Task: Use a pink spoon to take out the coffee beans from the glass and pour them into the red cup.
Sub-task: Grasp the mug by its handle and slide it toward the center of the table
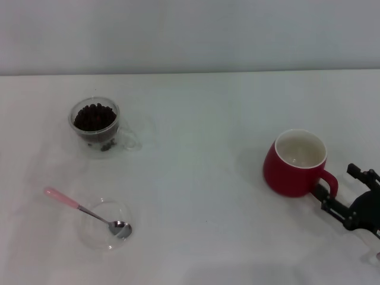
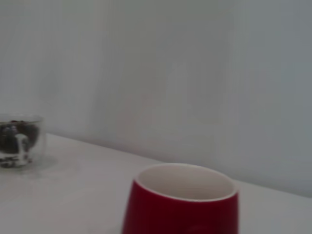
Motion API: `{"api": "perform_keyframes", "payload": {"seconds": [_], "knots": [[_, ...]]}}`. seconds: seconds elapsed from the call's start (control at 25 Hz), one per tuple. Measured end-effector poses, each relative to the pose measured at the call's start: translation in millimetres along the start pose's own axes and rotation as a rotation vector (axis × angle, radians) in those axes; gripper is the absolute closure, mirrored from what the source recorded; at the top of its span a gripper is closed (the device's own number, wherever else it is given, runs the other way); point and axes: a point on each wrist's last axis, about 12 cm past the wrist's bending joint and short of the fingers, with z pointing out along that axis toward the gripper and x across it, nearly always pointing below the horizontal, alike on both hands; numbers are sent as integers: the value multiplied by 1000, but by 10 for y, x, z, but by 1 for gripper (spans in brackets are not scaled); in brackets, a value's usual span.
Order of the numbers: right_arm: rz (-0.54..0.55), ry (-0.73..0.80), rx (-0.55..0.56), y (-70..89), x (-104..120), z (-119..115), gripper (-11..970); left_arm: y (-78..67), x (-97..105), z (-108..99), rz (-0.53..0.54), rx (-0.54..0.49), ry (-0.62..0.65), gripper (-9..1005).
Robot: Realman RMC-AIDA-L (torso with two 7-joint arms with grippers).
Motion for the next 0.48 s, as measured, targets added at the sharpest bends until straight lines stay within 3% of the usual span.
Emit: {"api": "perform_keyframes", "payload": {"seconds": [0.24,0.48], "knots": [[-1,3,67,-81,1,4,95,22,13,-46,0,-8,13,298],[0,15,98,-132,0,41,303,8,25,-59,-6,-7,20,298]]}}
